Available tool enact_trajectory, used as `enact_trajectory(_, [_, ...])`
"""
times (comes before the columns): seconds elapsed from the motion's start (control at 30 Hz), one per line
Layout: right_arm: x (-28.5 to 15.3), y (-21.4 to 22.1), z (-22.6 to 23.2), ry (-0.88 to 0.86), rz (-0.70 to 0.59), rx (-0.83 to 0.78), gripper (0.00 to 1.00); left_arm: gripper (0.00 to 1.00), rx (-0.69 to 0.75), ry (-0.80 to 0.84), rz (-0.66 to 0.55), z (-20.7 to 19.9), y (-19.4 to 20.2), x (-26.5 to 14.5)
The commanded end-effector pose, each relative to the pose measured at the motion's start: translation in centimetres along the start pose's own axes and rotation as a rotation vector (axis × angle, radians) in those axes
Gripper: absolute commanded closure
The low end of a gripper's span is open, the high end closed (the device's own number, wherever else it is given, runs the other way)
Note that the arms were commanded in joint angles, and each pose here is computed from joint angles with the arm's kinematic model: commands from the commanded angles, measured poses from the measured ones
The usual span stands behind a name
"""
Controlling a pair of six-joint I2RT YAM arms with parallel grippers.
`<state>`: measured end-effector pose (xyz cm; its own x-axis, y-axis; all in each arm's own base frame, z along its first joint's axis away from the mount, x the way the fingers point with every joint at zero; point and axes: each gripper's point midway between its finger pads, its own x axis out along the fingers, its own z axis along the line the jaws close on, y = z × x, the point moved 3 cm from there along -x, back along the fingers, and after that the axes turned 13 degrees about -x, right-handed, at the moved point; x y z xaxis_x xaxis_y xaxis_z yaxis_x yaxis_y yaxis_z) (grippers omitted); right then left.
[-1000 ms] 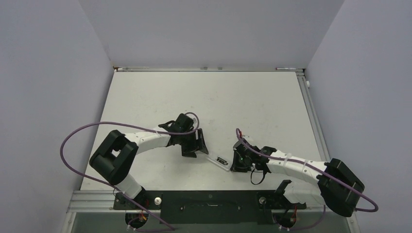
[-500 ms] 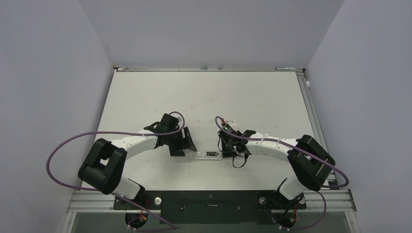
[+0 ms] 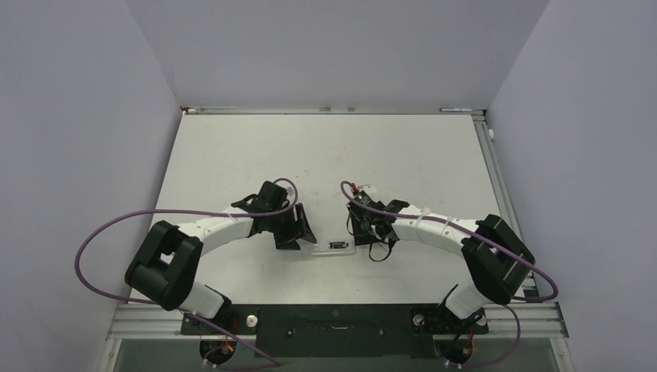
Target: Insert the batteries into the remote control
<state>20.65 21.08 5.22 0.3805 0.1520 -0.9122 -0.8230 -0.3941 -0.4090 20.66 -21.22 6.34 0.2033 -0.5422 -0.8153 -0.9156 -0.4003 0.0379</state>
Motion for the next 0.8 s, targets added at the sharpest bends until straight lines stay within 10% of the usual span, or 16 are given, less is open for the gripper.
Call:
enact_trajectory(0.0, [-2.8,-3.4,0.5,-0.044,-0.126,0.015,0.67,0.44,0.018,0.042,0.030,-1.1,1.0,0.6])
enact_trajectory(0.77, [-2.9,-2.8,5.8,-0.266,-0.101,0.007,0.72,0.64,0.022,0.013,0.057,-0.4,1.8,2.5])
